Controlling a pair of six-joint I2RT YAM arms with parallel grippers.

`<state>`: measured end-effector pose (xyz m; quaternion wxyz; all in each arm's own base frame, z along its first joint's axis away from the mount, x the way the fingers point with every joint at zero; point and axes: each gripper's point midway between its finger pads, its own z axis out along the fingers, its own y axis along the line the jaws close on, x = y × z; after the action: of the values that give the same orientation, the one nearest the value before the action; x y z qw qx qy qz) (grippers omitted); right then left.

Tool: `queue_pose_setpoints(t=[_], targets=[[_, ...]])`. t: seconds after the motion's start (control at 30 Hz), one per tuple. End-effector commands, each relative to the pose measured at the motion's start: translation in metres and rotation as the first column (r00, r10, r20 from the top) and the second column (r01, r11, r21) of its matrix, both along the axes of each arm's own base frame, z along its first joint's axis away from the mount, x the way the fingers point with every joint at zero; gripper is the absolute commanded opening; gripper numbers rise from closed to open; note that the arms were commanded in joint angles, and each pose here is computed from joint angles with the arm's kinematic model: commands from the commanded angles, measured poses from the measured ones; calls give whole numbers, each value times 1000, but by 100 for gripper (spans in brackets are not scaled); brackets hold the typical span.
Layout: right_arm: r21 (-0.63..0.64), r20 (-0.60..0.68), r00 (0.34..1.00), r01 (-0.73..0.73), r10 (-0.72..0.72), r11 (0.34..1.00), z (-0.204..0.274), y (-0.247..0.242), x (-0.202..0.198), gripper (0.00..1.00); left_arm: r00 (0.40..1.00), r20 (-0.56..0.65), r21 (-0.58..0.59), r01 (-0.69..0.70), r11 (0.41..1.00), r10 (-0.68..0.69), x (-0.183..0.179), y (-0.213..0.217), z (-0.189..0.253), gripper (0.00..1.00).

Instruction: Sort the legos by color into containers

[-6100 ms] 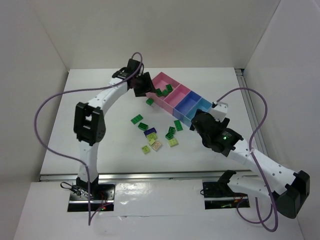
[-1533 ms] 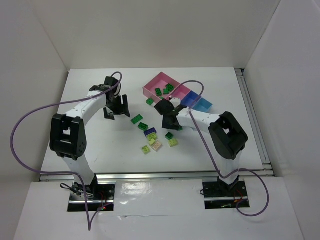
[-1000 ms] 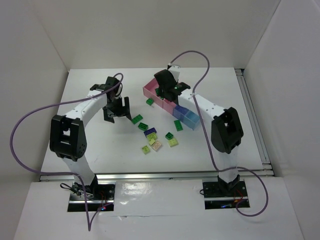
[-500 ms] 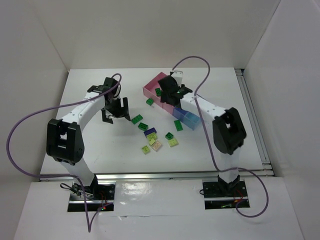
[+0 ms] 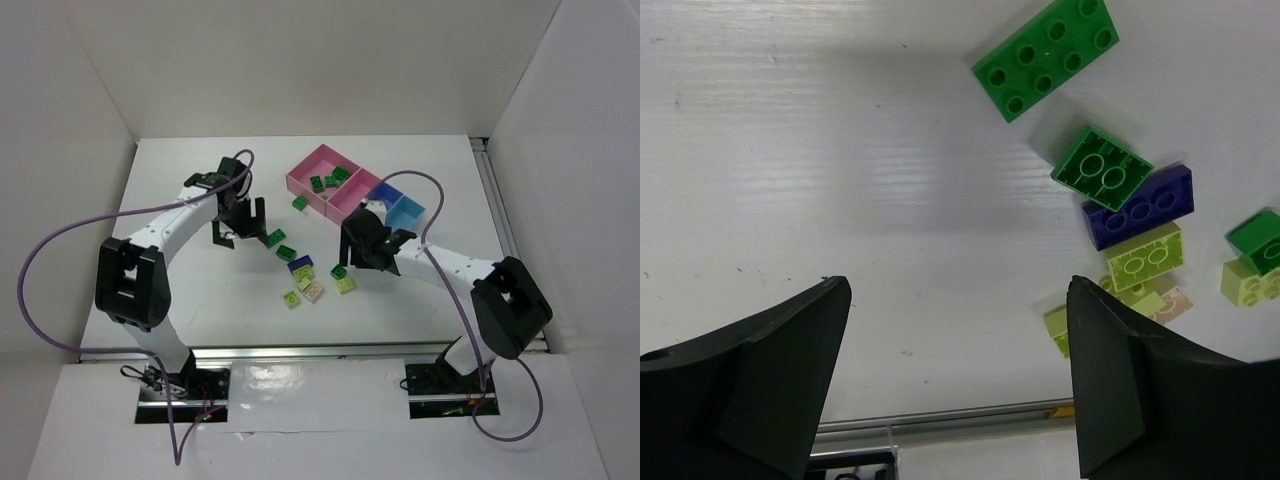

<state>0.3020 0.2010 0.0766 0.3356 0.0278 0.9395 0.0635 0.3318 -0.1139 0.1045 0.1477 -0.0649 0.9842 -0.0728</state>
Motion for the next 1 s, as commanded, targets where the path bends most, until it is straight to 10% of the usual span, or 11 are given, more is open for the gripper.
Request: queue_pose_setpoints(t=[0.0, 0.73, 0.97], targets=[[87, 55, 998, -27, 22, 996, 7, 14, 10, 81, 1000, 17, -2, 0, 1000, 0, 4, -6, 4, 91], [-15, 24, 1000, -15, 15, 1000, -52, -6, 42, 74, 1000, -12, 68, -1, 998, 1, 22, -10, -15, 90], [-57, 34, 997, -69, 71, 996, -48, 9, 49, 50, 1000, 8, 93, -1, 996, 1, 30, -3, -10, 90]])
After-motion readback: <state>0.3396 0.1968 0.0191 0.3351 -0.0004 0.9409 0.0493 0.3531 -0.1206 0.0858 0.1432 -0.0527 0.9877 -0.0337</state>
